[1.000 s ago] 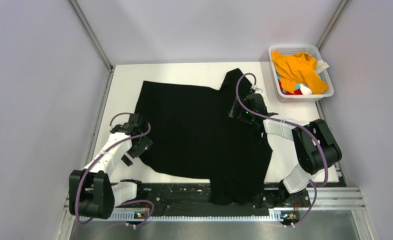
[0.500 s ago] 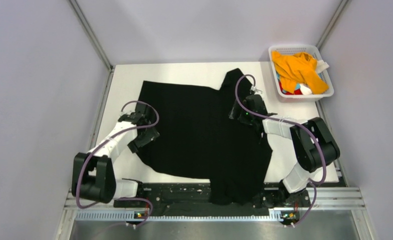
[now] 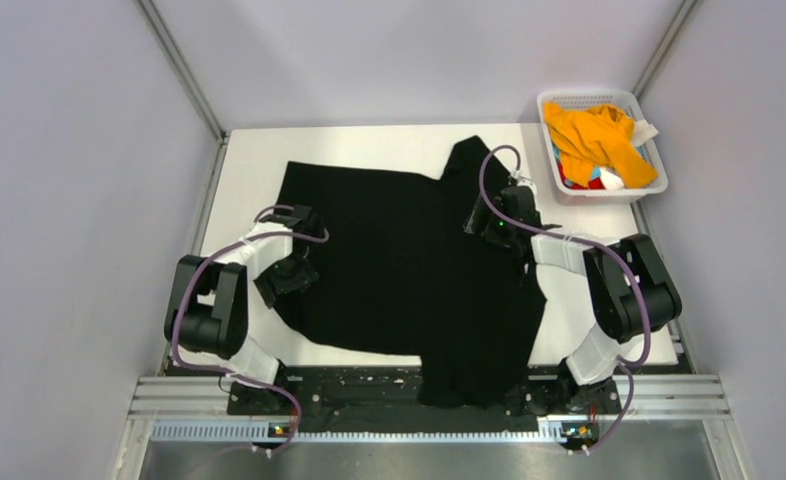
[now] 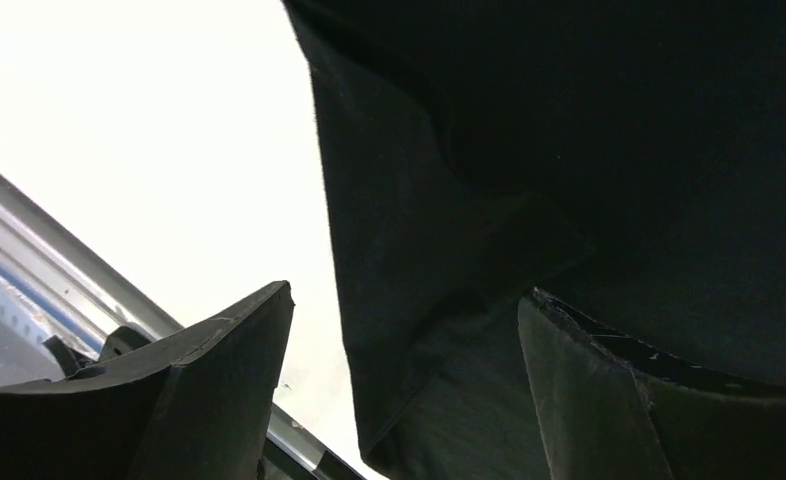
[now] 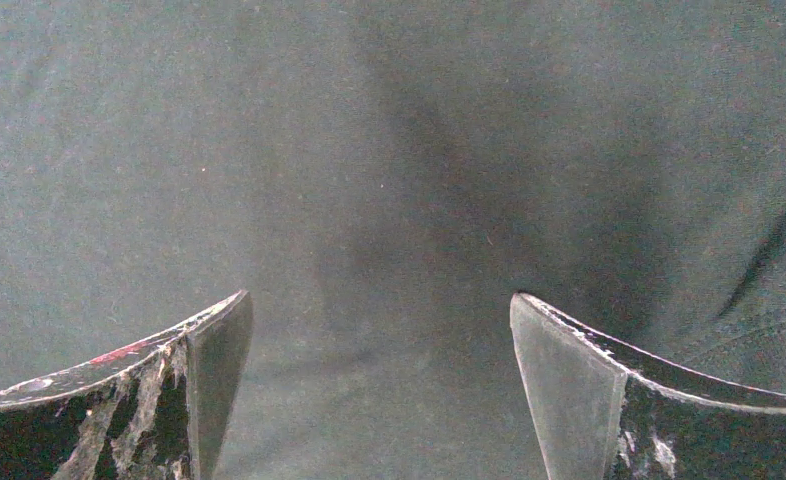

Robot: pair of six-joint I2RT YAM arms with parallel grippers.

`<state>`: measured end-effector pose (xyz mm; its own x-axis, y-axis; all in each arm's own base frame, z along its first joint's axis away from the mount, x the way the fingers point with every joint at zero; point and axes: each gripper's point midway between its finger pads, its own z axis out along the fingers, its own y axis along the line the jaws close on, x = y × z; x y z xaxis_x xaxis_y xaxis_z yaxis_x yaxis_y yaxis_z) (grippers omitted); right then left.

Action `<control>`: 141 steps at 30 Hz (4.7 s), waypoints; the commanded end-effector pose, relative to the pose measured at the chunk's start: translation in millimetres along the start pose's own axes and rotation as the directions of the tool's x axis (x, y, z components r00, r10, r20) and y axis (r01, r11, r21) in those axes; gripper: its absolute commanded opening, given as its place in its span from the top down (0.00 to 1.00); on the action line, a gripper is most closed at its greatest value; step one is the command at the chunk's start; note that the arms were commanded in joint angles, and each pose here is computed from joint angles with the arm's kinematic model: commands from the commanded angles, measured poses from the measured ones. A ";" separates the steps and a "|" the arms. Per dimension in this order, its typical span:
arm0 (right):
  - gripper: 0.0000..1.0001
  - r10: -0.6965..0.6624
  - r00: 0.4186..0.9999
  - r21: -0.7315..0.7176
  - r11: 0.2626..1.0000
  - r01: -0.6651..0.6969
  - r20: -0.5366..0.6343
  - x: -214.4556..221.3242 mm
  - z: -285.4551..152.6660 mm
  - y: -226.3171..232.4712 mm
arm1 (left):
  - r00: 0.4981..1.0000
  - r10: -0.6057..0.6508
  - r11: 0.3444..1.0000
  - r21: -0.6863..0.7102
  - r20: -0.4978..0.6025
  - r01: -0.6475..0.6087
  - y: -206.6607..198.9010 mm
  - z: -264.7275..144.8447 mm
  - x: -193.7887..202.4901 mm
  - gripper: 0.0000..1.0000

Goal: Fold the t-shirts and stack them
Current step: Flatten out the tshirt, then grab the side of the flattened tshirt closest away from the robot with both arms

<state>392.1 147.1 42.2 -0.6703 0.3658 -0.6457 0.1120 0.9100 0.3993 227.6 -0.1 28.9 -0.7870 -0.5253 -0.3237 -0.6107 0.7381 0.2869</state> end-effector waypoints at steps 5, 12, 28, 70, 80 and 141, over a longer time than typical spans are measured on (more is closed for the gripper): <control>0.01 0.010 0.999 0.069 0.998 -0.007 -0.036 7.7 7.1 -25.5 | 0.998 -0.057 0.968 -0.244 0.028 0.062 49.1 -3.0 -0.8 0.13; 0.01 0.020 0.998 0.088 0.996 -0.015 -0.055 11.8 10.7 -31.4 | 0.993 -0.105 0.952 -0.284 0.053 0.116 74.7 -10.5 0.8 0.13; 0.01 0.025 0.998 0.056 0.998 -0.022 -0.050 4.5 4.0 -29.7 | 0.971 -0.238 0.934 -0.277 -0.017 0.224 94.1 -30.0 25.3 0.08; 0.02 -0.147 0.989 0.284 0.948 0.140 0.000 -92.0 88.8 -32.6 | 0.997 -0.065 0.926 0.374 0.035 0.047 -201.8 34.9 -211.6 0.01; 0.02 -0.162 0.986 0.230 0.962 0.149 0.040 -133.6 134.6 -14.0 | 0.990 -0.138 0.835 0.540 0.011 0.111 -229.5 32.4 -244.0 0.01; 0.01 -0.172 0.984 0.034 0.984 0.173 -0.042 19.4 -144.1 -19.6 | 0.853 -0.521 0.843 0.182 0.036 0.507 49.2 1.1 -6.0 0.15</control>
<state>273.4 109.1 112.5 -0.7180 0.1932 -0.6687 0.0167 0.9652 0.2609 192.6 34.9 44.2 -0.4669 -0.7755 -0.4249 -0.8536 0.5208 -0.0127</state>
